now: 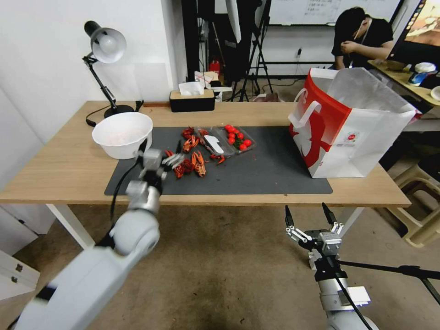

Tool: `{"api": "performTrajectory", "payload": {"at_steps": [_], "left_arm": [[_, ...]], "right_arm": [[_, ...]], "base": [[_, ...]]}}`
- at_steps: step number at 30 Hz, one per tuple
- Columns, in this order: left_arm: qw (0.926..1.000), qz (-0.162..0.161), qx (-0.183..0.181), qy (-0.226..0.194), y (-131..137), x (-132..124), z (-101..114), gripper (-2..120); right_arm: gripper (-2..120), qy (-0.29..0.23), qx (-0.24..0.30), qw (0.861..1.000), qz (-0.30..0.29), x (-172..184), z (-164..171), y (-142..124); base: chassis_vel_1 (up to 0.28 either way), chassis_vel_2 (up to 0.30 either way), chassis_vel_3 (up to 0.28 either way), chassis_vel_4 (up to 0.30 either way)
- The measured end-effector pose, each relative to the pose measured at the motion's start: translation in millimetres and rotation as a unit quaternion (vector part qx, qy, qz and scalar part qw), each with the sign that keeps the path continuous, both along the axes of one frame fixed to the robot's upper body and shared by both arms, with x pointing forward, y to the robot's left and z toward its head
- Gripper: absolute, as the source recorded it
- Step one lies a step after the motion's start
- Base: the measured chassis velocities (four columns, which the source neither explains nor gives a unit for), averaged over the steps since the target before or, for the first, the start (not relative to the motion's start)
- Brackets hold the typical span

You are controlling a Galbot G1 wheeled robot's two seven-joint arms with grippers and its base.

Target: Pick up the trash from the table and place it into the takeout bag.

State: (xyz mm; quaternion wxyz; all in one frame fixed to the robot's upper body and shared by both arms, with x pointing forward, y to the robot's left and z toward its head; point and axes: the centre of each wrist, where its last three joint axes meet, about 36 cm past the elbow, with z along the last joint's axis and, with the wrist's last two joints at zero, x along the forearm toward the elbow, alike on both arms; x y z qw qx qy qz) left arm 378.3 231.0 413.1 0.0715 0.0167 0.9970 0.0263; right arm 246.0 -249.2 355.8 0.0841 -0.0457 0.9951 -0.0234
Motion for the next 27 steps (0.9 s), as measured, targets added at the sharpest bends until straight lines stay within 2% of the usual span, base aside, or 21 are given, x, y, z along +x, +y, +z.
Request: {"api": "performTrajectory", "payload": {"at_steps": [2, 6, 9, 12, 15, 17, 22, 27], "left_arm": [[0.9999, 0.002, -0.007, 0.012, 7.5, -21.3, -5.2, 100], [0.9999, -0.004, -0.010, 0.012, 17.8, -34.2, -6.8, 100], [0.9996, -0.008, -0.020, 0.021, 32.4, -60.4, -12.0, 100], [0.9992, -0.004, -0.026, 0.028, 32.4, -75.4, -15.0, 100], [0.9992, -0.003, -0.027, 0.028, 31.9, -78.1, -15.6, 100], [0.9987, 0.004, -0.040, 0.032, 22.9, -94.5, -21.8, 100], [0.9978, 0.008, -0.049, 0.043, 15.9, -111.5, -30.6, 100], [0.9976, 0.013, -0.045, 0.050, 10.9, -119.7, -38.7, 100]], "right_arm": [[100, 0.000, 0.001, 1.000, 0.003, 0.7, 1.2, -0.7], [100, 0.002, 0.004, 1.000, 0.005, 1.3, 3.4, -0.6], [100, 0.013, 0.016, 1.000, 0.009, 3.0, 10.2, -1.3], [100, 0.019, 0.023, 1.000, 0.010, 3.7, 14.0, -2.3], [100, 0.020, 0.024, 0.999, 0.010, 3.8, 14.4, -2.3], [100, 0.022, 0.027, 0.999, 0.005, 3.3, 16.3, -4.6], [100, 0.019, 0.025, 0.999, 0.001, 3.6, 16.7, -6.5], [100, 0.029, 0.028, 0.999, 0.000, 4.7, 18.3, -4.4]], "base": [[0.000, 0.000, 0.000, 0.000], [0.000, 0.000, 0.000, 0.000], [0.000, 0.000, 0.000, 0.000], [0.000, 0.000, 0.000, 0.000], [0.000, 0.000, 0.000, 0.000], [0.000, 0.000, 0.000, 0.000], [0.000, 0.000, 0.000, 0.000], [0.000, 0.000, 0.000, 0.000]]}}
